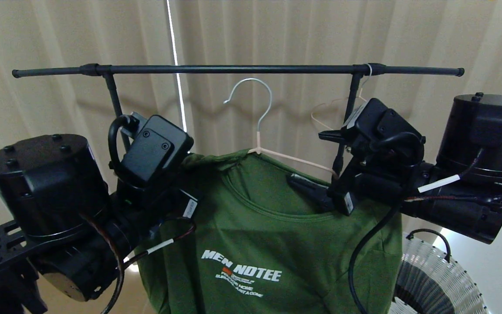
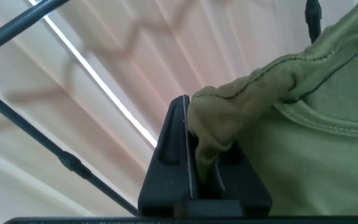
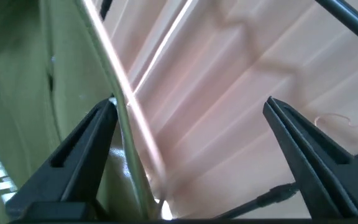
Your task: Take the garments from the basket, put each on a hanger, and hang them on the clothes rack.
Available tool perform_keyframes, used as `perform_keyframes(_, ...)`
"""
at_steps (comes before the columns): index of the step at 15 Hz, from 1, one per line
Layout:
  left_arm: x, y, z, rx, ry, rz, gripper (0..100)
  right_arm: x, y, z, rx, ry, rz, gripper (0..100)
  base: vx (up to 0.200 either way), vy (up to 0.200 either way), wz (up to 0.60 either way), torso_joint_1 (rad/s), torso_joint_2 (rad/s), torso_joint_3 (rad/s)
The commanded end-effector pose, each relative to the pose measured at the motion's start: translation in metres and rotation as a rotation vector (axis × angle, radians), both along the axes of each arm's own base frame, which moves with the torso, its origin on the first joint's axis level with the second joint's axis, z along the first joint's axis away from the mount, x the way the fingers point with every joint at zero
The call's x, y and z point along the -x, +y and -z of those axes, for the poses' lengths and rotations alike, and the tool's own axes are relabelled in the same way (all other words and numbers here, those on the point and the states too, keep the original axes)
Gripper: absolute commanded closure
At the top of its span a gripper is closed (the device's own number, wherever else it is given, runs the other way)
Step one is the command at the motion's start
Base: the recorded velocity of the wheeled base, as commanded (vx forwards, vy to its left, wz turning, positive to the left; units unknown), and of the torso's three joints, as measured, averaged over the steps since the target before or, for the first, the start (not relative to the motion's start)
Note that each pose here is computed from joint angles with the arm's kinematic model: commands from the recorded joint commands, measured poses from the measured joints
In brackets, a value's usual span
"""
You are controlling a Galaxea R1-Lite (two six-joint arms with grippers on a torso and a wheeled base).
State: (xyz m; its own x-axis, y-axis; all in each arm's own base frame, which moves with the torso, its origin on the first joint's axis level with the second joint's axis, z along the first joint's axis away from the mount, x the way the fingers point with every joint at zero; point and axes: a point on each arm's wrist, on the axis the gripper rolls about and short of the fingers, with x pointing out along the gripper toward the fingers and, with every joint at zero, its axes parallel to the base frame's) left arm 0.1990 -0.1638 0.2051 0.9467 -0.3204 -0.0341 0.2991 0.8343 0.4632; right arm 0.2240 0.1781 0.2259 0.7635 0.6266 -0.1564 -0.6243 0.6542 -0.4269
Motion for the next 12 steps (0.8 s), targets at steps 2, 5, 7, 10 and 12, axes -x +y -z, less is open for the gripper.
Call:
perform_keyframes(2,0.0012,0.0016,0.0021,-0.005,0.006,-0.001,100,0.0011,-0.0009,0.0015,0.005,0.001,0.016,100,0.0,0.0,0.0,0.0,0.0,0.0)
perform_keyframes(5,0.0004,0.0024,0.0029,-0.004,0.009,-0.005,100,0.0022,-0.0018,0.0002,0.002,-0.002,0.018,100,0.0,0.0,0.0,0.0,0.0,0.0)
perform_keyframes(7,0.0021,0.0034,0.0044,-0.007,0.012,-0.003,100,0.0025,-0.002,0.0015,0.005,0.001,0.018,100,0.0,0.0,0.0,0.0,0.0,0.0)
perform_keyframes(10,0.0038,0.0043,0.0069,-0.016,0.018,0.0,100,0.0023,-0.0019,0.0024,0.007,0.004,0.018,100,0.0,0.0,0.0,0.0,0.0,0.0)
perform_keyframes(12,0.0057,0.0063,0.0093,-0.03,0.021,0.005,100,0.0026,-0.0021,0.0019,0.006,0.002,0.018,100,0.0,0.0,0.0,0.0,0.0,0.0)
